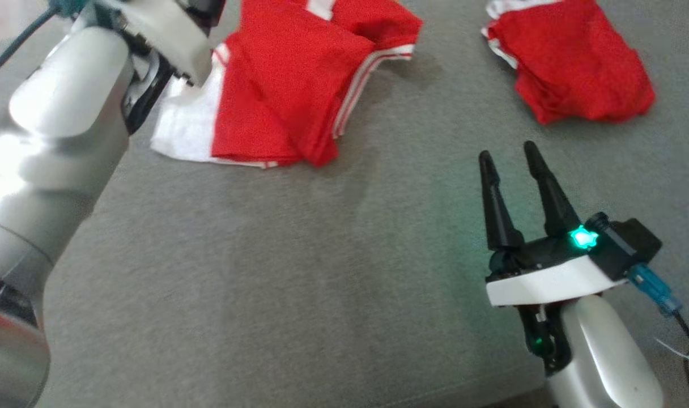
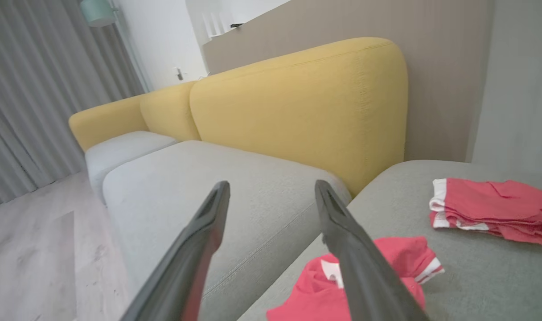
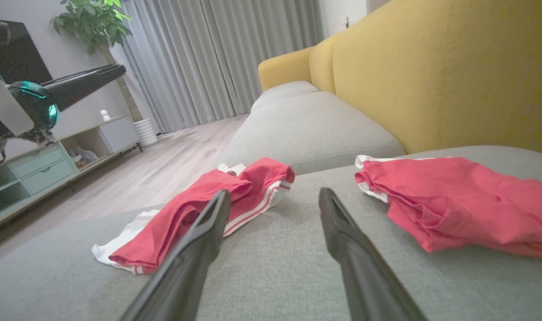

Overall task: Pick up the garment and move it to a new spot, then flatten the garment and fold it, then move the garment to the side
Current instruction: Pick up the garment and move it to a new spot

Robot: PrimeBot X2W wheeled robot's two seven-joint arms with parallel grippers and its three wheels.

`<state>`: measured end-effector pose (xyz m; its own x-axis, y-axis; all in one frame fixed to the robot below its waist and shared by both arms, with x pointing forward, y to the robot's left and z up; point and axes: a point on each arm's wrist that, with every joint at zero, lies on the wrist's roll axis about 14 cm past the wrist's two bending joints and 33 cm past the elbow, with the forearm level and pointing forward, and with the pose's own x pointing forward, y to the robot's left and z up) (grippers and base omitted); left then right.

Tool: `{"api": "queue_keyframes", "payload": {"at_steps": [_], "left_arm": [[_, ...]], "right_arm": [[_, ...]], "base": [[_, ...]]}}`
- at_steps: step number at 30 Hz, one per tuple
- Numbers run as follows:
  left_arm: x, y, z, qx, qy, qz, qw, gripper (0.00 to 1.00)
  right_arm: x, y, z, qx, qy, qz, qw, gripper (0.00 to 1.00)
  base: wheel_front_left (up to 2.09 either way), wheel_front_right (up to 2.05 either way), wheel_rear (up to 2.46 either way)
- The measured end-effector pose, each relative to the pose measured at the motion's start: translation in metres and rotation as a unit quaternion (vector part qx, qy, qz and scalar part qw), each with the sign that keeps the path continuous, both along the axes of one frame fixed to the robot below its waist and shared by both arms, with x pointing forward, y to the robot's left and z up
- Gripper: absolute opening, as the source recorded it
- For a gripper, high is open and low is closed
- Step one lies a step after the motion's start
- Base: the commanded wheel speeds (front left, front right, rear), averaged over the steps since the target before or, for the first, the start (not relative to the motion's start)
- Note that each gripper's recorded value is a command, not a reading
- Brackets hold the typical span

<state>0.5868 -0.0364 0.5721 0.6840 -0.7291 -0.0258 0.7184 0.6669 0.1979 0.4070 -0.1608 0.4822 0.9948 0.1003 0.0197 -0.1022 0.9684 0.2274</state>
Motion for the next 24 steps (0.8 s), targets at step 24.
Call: {"api": "queue_keyframes", "payload": {"at_steps": [24], "left_arm": [[-0.179, 0.185, -0.078, -0.145, 0.086, 0.331, 0.929, 1.0]], "right_arm": [[-0.005, 0.06, 0.005, -0.016, -0.013, 0.086, 0.996, 1.0]], "base": [[0.0, 0.0, 0.0]]}}
